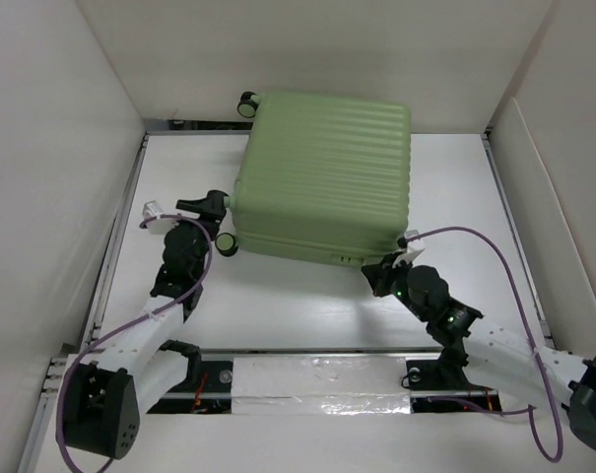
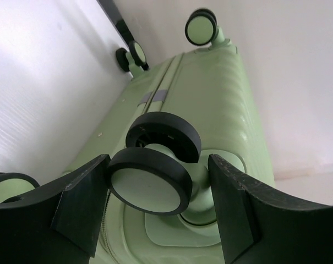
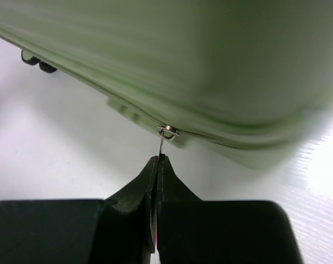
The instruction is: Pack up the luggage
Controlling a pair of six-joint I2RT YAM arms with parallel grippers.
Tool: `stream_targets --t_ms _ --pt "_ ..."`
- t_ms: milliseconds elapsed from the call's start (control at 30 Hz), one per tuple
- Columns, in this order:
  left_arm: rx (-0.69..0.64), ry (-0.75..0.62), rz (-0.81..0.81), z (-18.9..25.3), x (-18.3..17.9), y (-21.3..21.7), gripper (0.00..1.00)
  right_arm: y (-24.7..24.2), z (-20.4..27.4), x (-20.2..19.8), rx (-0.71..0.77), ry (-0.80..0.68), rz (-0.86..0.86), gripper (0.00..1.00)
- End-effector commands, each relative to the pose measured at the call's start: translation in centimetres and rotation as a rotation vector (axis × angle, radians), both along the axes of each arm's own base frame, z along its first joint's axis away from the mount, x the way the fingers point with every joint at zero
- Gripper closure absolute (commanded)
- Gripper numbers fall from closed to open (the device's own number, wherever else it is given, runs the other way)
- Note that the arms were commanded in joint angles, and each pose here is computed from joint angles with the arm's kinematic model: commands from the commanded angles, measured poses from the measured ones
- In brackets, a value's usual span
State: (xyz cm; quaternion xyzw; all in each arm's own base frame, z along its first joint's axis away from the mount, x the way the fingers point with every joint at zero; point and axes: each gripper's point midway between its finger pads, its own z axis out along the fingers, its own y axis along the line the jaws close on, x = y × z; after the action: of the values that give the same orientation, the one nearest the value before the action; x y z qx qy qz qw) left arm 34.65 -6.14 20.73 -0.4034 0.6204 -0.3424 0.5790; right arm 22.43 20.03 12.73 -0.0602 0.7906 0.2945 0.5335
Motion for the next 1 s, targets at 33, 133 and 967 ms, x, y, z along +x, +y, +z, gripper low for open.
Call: stream_targets --t_ms 33,133,967 --pt "-0.005 -0.133 -0.474 2.9 -4.5 -13.6 1.0 6.5 3.5 -2.0 0.101 -0.057 0.207 1.0" --pt "-0.036 -0.149 -0.564 3.4 -6.1 -16.5 1.0 9.1 3.9 -3.2 0.102 -0.056 0.229 1.0" --pt "0.108 -0.16 -0.442 9.8 -8.6 -17.4 0.01 10.1 2.5 -5.7 0.112 -0.029 0.306 1.0"
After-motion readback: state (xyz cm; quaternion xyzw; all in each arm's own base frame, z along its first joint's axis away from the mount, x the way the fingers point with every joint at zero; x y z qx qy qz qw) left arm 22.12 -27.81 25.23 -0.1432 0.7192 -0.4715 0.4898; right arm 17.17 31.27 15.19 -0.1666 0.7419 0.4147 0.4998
